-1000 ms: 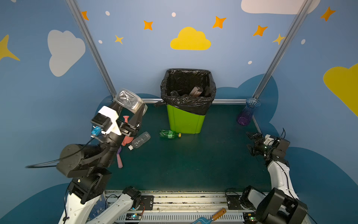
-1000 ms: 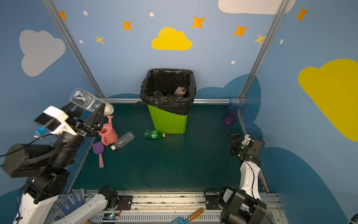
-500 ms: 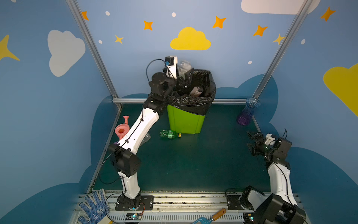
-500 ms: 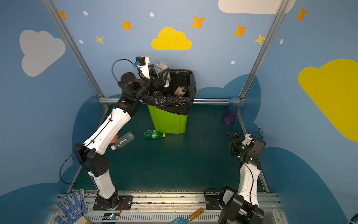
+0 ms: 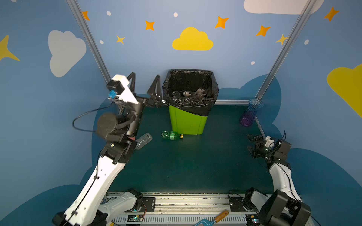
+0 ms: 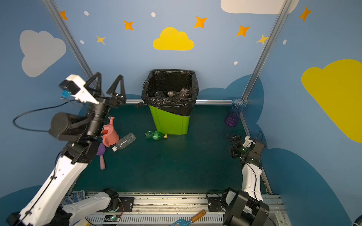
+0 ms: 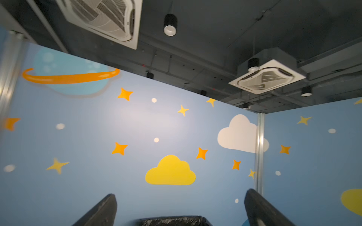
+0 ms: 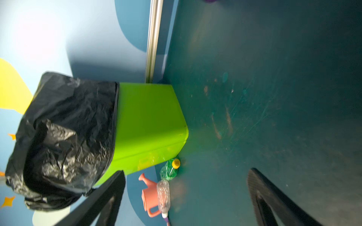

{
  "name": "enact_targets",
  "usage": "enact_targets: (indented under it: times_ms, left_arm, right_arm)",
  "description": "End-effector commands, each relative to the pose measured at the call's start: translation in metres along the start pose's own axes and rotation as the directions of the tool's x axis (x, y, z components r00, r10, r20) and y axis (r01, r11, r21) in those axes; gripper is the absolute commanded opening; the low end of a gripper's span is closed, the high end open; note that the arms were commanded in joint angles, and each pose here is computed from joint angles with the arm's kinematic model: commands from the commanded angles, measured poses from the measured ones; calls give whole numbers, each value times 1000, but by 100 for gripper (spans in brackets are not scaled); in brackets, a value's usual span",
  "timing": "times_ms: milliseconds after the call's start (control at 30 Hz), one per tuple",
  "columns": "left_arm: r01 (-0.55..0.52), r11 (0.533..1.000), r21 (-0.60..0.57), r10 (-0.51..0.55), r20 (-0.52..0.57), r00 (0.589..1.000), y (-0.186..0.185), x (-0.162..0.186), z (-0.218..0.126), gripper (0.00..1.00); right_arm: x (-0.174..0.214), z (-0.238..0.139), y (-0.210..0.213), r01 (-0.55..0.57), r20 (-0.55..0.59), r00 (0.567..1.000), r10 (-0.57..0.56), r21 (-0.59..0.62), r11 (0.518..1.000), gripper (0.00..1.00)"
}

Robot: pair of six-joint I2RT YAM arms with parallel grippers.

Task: Throw the plastic bottles in the bin
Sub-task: 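Open the left gripper to drop the bottle and withdraw, then lower the left gripper onto the ribbed clear bottle by the watering can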

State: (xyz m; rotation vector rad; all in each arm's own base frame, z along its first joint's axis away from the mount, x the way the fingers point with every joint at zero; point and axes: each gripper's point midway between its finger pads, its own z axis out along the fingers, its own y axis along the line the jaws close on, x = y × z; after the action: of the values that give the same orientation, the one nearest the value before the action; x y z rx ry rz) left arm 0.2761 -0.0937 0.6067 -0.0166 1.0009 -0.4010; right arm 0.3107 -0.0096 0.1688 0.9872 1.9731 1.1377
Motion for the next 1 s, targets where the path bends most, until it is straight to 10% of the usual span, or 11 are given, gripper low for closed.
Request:
enact_targets:
  times_ms: [0, 233, 367, 567, 833, 967]
  left_arm:
    - [-85, 945, -315, -16, -303, 953, 75, 118, -33, 100]
    - [-265, 823, -501, -117, -608, 785, 156, 222, -140, 100]
    - [-532, 773, -345, -29, -858, 513, 178, 278, -175, 100]
    - [-663, 747, -42, 27, -995, 94, 199, 343, -201, 100]
    - [-619, 752, 228, 62, -958, -279, 220, 397, -207, 100]
    - [-594, 748, 296, 58, -920, -386, 233, 416, -209, 99]
  right_arm:
    - [7, 6, 23, 117, -9, 993, -117, -28, 993, 95]
    - [52, 41, 46, 253, -106, 961, -255, -30, 967, 95]
    - [74, 58, 43, 270, -166, 948, -271, -29, 962, 95]
    - [73, 64, 35, 259, -166, 953, -255, 3, 966, 96]
    - [68, 63, 19, 232, -168, 961, -221, 49, 971, 96]
    - [63, 60, 12, 208, -159, 967, -198, 53, 977, 96]
